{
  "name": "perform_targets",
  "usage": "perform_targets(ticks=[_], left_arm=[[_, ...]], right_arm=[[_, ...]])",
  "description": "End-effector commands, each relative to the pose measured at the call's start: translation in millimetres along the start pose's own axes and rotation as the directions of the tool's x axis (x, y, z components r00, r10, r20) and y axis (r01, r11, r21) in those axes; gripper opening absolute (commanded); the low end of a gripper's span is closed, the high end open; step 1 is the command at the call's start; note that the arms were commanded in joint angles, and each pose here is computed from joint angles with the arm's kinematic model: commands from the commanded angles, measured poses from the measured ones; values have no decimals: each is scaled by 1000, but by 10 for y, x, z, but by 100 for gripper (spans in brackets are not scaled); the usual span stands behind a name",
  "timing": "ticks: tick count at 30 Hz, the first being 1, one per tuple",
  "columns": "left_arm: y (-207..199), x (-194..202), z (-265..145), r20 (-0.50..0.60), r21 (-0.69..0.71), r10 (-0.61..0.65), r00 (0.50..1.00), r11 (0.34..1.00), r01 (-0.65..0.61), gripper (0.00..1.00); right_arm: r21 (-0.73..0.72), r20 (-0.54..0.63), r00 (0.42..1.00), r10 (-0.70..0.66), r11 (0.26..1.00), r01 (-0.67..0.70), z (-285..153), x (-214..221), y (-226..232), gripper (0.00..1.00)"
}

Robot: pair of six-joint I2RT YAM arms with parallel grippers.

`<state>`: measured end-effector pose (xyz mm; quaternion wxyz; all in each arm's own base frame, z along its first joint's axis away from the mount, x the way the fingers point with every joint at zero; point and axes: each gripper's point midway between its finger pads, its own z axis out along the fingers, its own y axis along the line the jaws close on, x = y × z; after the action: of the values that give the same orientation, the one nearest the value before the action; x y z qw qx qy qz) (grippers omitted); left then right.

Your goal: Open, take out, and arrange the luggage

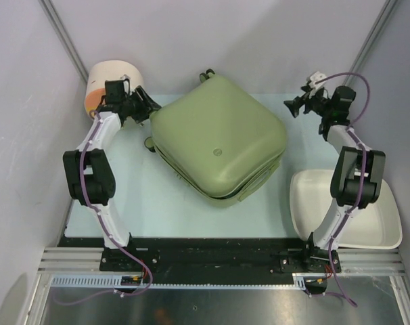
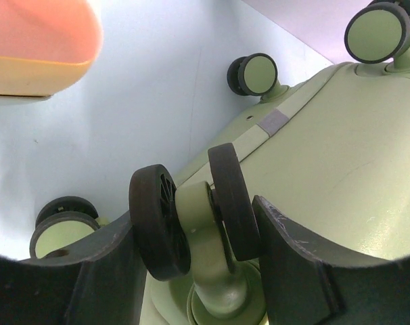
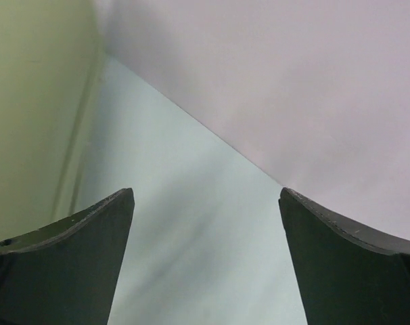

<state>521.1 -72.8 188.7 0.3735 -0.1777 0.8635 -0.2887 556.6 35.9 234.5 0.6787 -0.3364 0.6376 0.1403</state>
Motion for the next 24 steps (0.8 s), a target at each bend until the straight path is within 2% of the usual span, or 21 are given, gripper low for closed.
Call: perform_targets(ticks=[1, 4, 5, 6, 7, 8, 9, 10, 11, 12, 14, 17, 20, 21, 24], left_arm=[[-545, 251, -367, -35, 204, 193, 981, 962, -182, 27], [-477, 377, -523, -42, 188, 176, 984, 968, -165, 28], [-460, 414, -555, -43, 183, 170, 985, 970, -159, 32], [-478, 453, -617, -45, 191, 169, 985, 969, -157, 50], [-403, 582, -622, -74, 180, 145, 987, 975, -130, 61], [-281, 544, -673, -64, 157, 117, 991, 982, -105, 68], [-252, 564, -699, -63, 148, 98, 993, 985, -87, 77], [-215, 606, -759, -60, 139, 88, 994, 987, -79, 80], [-151, 572, -789, -45, 122, 75, 996, 990, -69, 86], [-117, 553, -830, -34, 114, 58, 998, 992, -54, 89], [-15, 464, -940, 4, 101, 33, 999, 994, -33, 94], [62, 357, -1131, 46, 106, 18, 999, 994, -23, 95], [185, 312, -1313, 92, 91, 25, 995, 995, -33, 94], [228, 307, -1349, 102, 85, 33, 994, 996, -41, 94], [258, 368, -1448, 106, 101, 44, 993, 993, -55, 93]], right_arm=[[203, -144, 988, 47, 979, -17, -471, -191, -440, 96], [201, -229, 959, 165, 972, -120, -703, -218, -234, 99], [177, -226, 960, 164, 976, -125, -793, -419, -112, 100], [150, -292, 927, 235, 969, -198, -898, -325, 113, 100], [106, -308, 916, 256, 966, -234, -949, -378, 296, 100], [73, -324, 911, 256, 967, -245, -1024, -492, 484, 100], [45, -381, 873, 305, 949, -312, -1134, -445, 740, 100], [21, -410, 857, 312, 943, -333, -1199, -399, 914, 100], [-6, -411, 862, 296, 945, -327, -1262, -529, 1088, 100], [-31, -458, 830, 319, 927, -373, -1365, -493, 1310, 100], [-89, -498, 820, 283, 924, -373, -1477, -473, 1600, 100], [-195, -525, 820, 228, 906, -377, -1664, -600, 2117, 99], [-380, -484, 861, 159, 848, -370, -1863, -844, 2723, 99], [-478, -467, 878, 107, 805, -353, -1901, -938, 3039, 99], [-557, -421, 907, 2, 789, -260, -1869, -992, 3478, 99]])
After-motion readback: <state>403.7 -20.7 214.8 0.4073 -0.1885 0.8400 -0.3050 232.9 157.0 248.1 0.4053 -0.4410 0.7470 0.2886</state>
